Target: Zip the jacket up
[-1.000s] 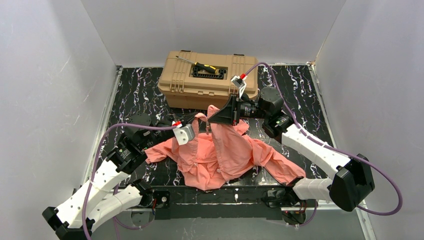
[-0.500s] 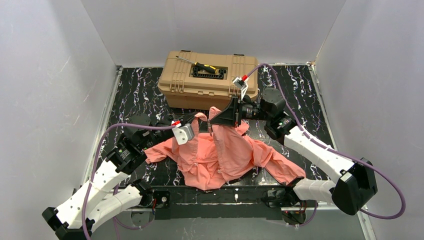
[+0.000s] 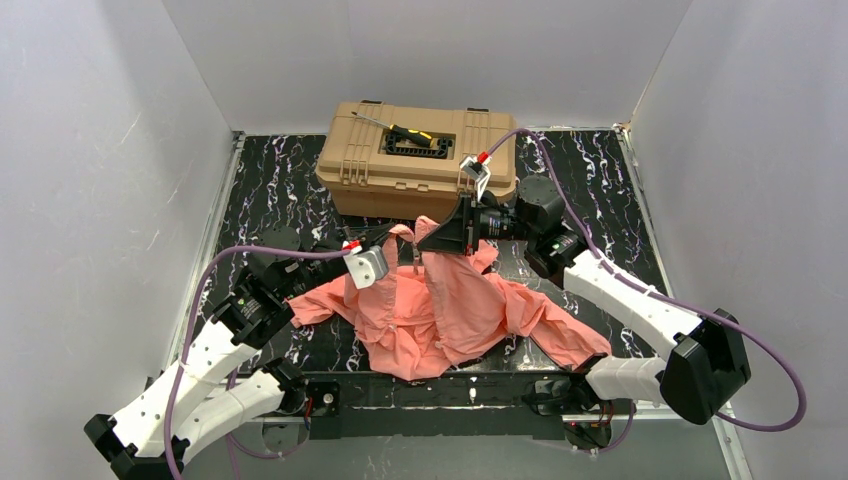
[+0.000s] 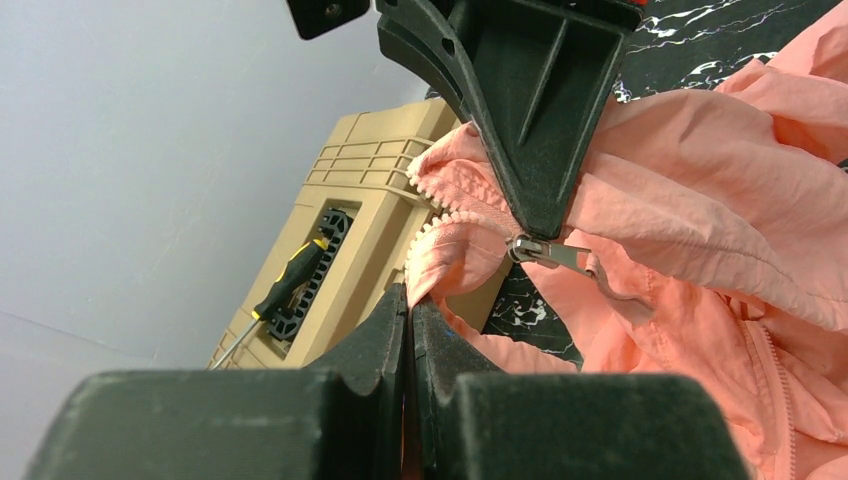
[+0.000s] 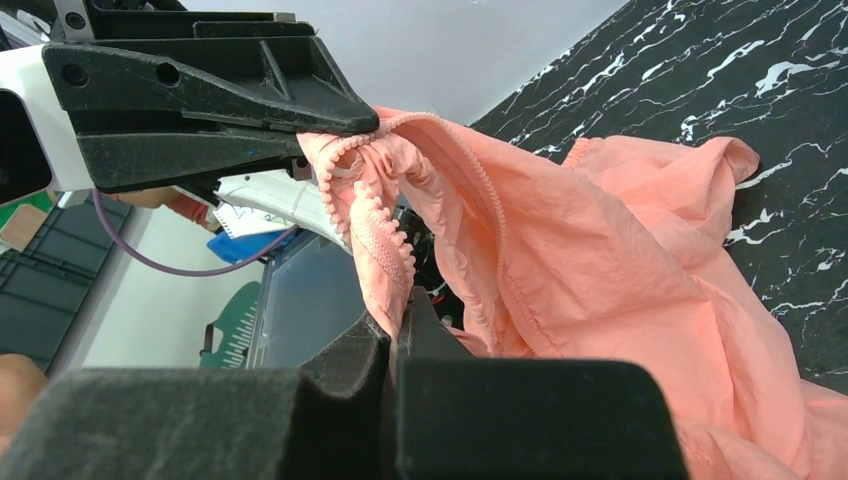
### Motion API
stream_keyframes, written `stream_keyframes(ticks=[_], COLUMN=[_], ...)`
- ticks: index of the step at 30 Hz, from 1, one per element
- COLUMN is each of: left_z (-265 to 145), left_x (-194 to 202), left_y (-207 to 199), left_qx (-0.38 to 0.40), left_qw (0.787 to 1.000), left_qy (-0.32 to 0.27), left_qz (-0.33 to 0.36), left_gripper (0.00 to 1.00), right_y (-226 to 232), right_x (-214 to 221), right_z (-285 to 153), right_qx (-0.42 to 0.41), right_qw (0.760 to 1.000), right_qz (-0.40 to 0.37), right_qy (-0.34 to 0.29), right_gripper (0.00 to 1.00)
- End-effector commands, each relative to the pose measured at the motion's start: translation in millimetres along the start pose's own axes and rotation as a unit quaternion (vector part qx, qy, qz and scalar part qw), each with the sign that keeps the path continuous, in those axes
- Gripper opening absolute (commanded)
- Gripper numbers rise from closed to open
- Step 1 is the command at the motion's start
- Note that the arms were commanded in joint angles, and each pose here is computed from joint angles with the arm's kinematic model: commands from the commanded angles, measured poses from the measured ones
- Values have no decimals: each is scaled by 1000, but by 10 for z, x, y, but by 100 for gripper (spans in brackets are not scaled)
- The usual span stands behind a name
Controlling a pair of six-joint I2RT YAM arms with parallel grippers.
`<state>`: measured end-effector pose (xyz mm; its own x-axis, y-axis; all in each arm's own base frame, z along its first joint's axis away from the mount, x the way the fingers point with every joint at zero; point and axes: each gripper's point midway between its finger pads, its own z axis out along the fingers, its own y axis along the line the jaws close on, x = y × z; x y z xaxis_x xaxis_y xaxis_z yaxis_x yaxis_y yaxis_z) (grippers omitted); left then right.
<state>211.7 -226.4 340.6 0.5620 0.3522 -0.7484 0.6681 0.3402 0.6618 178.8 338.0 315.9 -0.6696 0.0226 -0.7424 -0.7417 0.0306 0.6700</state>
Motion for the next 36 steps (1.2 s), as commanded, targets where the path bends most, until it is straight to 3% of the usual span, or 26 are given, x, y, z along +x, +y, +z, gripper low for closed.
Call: stream_keyframes(ticks=[1, 25, 28, 31, 33, 36], left_z=[-11, -31, -25, -24, -62, -103], left_x=[-29, 29, 110, 360, 551, 651], left_y=[2, -83, -223, -467, -792, -1250], left_qx=[1, 14, 42, 75, 127, 205], left_qw=[1000, 1000, 999, 995, 985, 968], left_qy=[-8, -2, 9, 49, 76, 64], left_qz=[11, 14, -4, -50, -92, -131], left_gripper=[0, 0, 0, 0, 0, 0], right_y=[205, 245, 129, -213, -516, -824], right_x=[-229, -275, -193, 1, 147, 341], right_z=[35, 16, 1, -83, -169, -247], right_qx=[-32, -33, -8, 69, 135, 190], right_qw=[998, 998, 999, 996, 989, 981], right_qz=[-40, -38, -37, -47, -46, -24], right_qy=[-27, -45, -34, 4, 27, 43], right_gripper=[1, 1, 1, 1, 1, 1])
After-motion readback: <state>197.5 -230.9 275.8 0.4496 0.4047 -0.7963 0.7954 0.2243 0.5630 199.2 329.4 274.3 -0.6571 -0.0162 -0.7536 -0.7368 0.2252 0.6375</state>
